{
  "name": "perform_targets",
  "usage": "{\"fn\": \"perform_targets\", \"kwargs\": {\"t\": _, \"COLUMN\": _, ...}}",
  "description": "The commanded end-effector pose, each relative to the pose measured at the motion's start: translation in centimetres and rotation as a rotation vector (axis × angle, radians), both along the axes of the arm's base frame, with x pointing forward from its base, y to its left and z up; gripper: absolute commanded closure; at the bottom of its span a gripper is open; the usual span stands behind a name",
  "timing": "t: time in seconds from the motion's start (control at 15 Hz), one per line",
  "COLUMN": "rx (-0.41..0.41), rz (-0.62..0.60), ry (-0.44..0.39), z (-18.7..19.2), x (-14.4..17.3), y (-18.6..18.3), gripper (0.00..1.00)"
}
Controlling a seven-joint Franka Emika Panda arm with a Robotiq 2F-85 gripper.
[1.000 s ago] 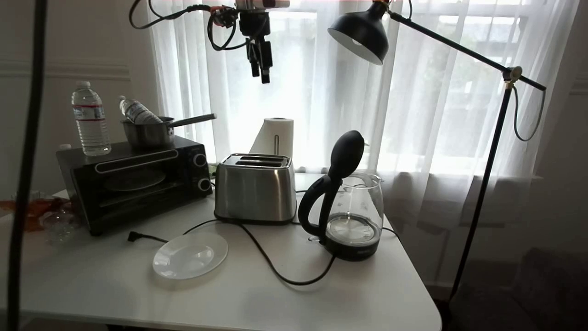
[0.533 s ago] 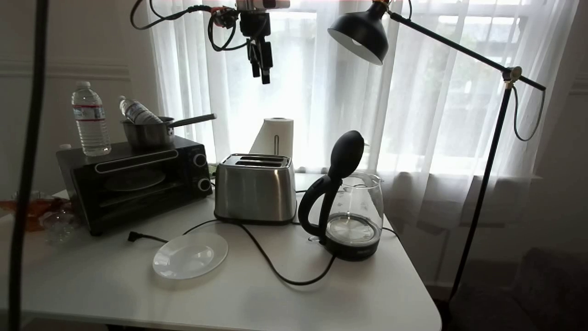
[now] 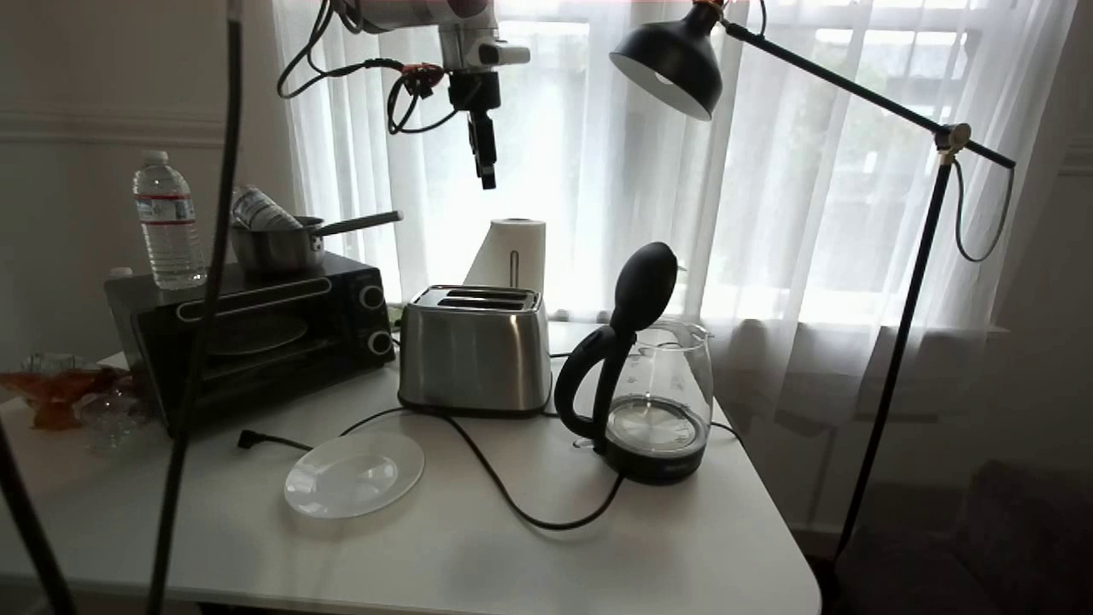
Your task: Move the paper towel roll to the right
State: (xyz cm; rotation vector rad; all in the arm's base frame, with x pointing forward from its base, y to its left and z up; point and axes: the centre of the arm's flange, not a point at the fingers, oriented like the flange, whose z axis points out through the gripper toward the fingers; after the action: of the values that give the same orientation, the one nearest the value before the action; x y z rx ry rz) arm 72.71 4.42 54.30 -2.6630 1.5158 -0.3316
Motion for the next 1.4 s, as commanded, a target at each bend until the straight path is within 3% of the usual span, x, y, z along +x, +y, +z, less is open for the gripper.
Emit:
{"fn": "perform_targets", "kwargs": {"t": 0.0, "rx": -0.034, "rz": -0.095, "ry": 0.005, "z": -0.2, "x": 4.6, "y": 0.4, "gripper": 0.00}}
{"fn": "perform_targets", "kwargs": {"t": 0.67, "rx": -0.049, "rz": -0.116, "ry": -0.046, "z": -4.6, "x": 8.6, "y": -0.5, "gripper": 0.00}}
{"fn": "perform_targets", "kwargs": {"t": 1.33, "rx": -0.041, "rz": -0.177, "ry": -0.102, "z": -6.1, "x": 10.6, "y": -0.3, "gripper": 0.00}}
